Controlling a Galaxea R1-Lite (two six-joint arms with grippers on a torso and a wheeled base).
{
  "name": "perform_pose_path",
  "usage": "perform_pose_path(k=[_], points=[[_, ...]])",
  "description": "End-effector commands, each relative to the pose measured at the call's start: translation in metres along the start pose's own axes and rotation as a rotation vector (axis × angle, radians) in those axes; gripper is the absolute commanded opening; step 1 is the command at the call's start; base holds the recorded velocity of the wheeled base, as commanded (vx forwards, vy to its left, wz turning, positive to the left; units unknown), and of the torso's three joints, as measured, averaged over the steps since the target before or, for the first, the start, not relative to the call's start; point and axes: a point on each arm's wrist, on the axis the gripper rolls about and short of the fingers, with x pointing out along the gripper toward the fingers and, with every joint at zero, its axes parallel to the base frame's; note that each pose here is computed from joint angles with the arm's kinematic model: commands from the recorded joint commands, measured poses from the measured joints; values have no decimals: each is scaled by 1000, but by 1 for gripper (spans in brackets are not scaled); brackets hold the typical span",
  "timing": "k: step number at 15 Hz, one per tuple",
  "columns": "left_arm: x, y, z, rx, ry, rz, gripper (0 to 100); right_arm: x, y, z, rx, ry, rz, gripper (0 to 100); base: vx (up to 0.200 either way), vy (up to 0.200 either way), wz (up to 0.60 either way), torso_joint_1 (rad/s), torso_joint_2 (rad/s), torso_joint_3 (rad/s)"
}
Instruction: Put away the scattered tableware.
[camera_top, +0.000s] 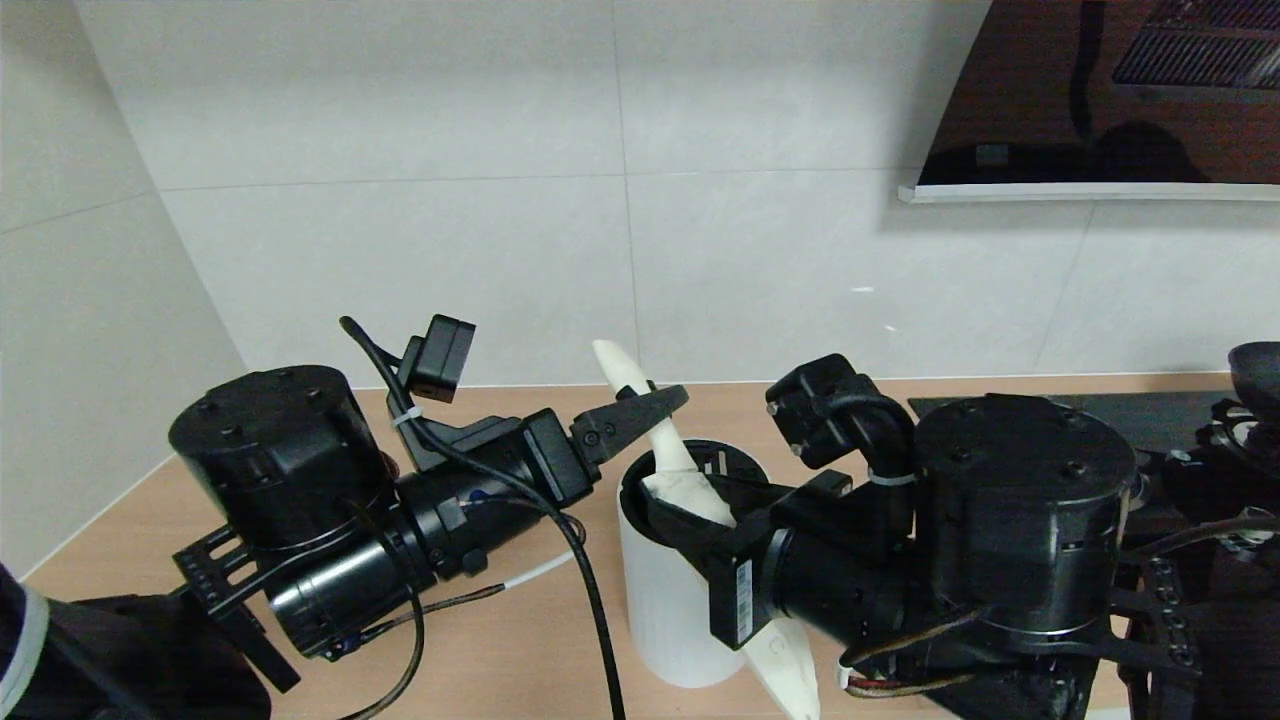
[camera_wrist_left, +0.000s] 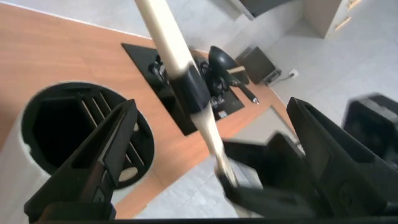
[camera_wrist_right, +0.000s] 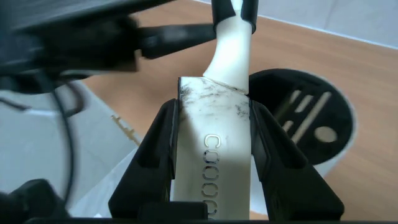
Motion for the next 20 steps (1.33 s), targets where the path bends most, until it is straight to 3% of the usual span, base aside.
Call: perform_pose_path(k=[1, 9, 10, 20], points=[[1, 2, -2, -3, 8, 7, 100, 1, 4, -3, -3, 10, 11, 0, 0, 0, 0, 0, 0, 0], [4, 5, -4, -6, 17, 15, 100, 1, 4, -8, -9, 25, 12, 0, 0, 0, 0, 0, 0, 0], [4, 6, -4, -6, 19, 17, 0, 1, 4, -8, -9, 25, 12, 0, 0, 0, 0, 0, 0, 0], [3, 4, -4, -4, 16, 14, 0, 1, 4, -7, -9, 23, 13, 0, 0, 0, 0, 0, 0, 0]])
